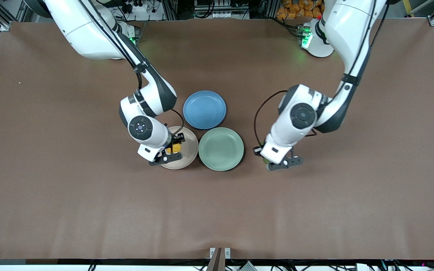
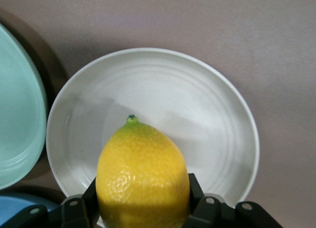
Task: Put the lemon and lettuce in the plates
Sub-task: 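Lower and release the lemon and lettuce onto the pink and green plates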
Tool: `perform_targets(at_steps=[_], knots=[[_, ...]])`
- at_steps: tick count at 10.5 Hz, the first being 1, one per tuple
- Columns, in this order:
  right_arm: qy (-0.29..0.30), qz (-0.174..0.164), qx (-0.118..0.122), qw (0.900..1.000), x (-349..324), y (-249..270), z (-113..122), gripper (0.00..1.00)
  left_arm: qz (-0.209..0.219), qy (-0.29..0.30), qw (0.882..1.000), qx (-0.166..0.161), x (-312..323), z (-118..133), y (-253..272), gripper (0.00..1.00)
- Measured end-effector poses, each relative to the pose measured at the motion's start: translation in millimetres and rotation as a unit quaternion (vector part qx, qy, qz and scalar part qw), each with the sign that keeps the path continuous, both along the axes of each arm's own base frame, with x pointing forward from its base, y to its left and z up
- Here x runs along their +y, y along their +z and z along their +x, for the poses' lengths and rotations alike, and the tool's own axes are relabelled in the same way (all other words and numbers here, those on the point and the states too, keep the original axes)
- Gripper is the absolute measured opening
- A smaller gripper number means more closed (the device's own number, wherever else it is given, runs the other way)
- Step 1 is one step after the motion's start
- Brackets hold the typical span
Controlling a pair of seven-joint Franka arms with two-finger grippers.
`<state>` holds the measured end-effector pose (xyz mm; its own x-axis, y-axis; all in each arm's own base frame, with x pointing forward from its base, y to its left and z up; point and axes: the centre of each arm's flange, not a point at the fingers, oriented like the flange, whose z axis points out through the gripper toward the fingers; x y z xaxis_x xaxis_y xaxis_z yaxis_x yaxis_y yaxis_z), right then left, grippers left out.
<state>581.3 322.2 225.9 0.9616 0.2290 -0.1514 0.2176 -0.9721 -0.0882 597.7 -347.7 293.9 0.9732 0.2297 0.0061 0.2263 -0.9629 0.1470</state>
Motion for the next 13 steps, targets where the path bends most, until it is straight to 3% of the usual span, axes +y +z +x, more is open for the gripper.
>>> perform_targets(at_steps=[5,7,8,10,13], knots=[[-0.007,-0.005,0.001,1.000,-5,-20,3,0.69,-0.038,0.052,0.998,-0.019,-91,-34,3,0.05],[-0.009,-0.006,-0.003,1.000,-7,-23,5,0.85,-0.047,0.071,0.996,-0.016,-121,-50,-14,0.08],[-0.011,-0.007,-0.004,1.000,-10,-23,7,0.98,-0.043,0.071,0.996,-0.016,-133,-59,-21,0.20],[-0.016,-0.005,-0.011,1.000,-14,-17,14,1.00,-0.026,0.060,0.997,-0.031,-143,-68,-25,0.51],[-0.034,-0.005,-0.015,0.999,-32,4,37,1.00,-0.021,0.071,0.996,-0.039,-129,-53,-23,0.91]])
